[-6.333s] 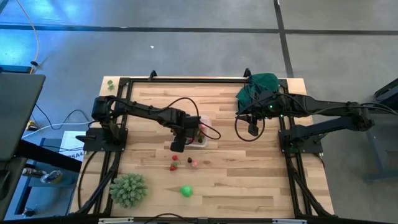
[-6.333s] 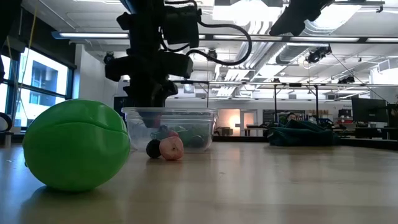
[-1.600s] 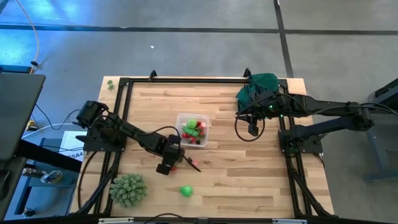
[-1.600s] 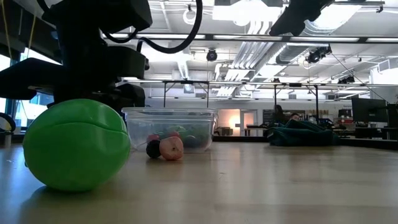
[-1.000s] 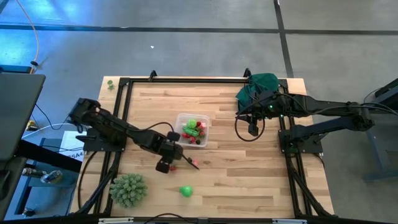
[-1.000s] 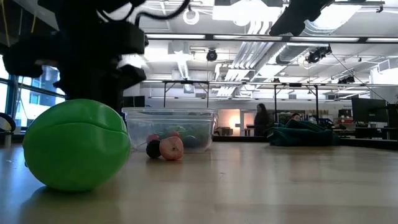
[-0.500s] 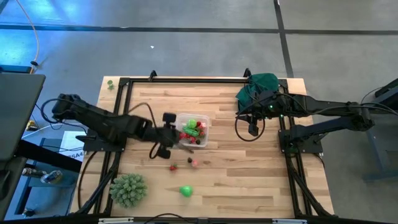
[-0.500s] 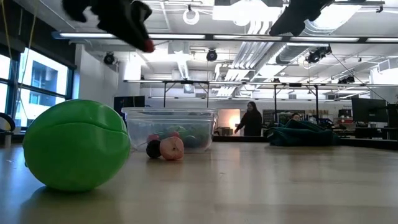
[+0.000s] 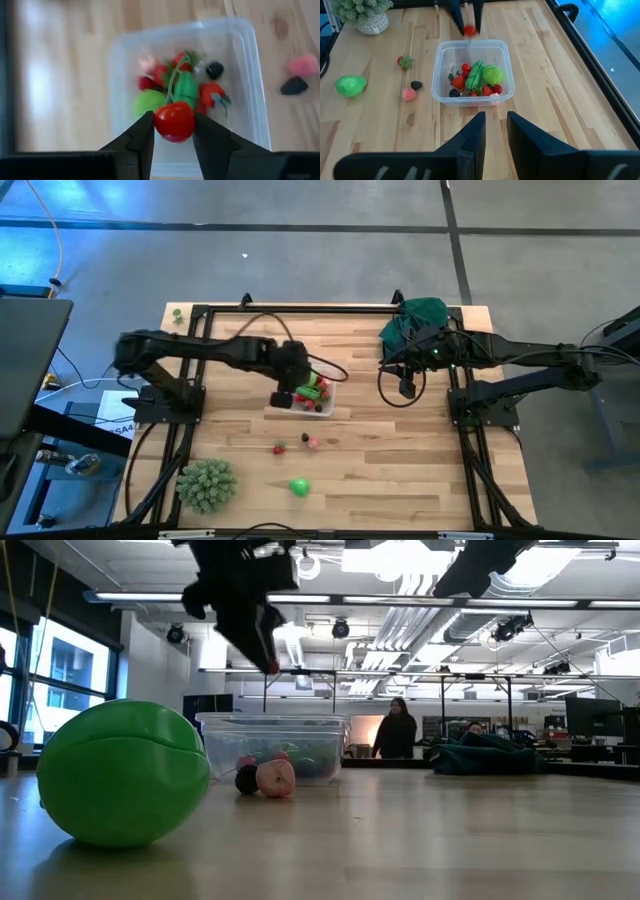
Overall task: Pick and placing Produce into tupperware
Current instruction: Put the red cherry into the transparent container
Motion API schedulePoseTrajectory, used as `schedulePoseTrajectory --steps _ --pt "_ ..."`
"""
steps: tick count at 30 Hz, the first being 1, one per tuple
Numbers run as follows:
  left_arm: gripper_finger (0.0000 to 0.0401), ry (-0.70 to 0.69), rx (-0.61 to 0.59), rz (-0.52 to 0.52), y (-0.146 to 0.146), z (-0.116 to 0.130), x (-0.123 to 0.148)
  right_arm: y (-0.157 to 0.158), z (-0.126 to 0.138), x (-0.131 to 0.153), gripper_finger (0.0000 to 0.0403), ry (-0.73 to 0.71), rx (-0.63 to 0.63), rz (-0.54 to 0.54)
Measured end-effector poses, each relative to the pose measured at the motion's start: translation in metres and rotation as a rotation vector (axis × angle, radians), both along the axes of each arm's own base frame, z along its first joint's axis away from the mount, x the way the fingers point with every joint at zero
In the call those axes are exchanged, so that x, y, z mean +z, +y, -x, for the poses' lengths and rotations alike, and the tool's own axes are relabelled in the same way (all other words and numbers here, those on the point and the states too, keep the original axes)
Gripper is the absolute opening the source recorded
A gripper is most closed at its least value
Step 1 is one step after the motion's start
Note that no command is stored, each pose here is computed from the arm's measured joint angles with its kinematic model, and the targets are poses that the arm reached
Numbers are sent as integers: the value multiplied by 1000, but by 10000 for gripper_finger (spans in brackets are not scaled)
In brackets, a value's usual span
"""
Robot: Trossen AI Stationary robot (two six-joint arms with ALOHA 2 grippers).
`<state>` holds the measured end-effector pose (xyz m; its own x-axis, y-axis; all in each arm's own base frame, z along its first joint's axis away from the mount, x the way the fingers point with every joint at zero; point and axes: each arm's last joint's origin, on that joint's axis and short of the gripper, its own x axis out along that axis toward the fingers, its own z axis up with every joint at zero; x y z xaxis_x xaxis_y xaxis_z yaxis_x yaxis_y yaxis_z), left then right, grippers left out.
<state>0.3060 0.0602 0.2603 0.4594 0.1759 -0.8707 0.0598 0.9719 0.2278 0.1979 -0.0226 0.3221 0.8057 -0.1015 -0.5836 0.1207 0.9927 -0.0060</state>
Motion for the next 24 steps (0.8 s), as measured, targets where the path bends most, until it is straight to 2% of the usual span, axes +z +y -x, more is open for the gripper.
schedulePoseTrajectory --steps 4,11,24 --pt "111 77 2 74 10 -11 -27 0 0 0 68 0 0 0" --pt "112 171 4 130 16 -21 -59 0 0 0 68 0 0 0" --pt "113 223 -4 157 17 -28 -80 0 0 0 68 0 0 0"
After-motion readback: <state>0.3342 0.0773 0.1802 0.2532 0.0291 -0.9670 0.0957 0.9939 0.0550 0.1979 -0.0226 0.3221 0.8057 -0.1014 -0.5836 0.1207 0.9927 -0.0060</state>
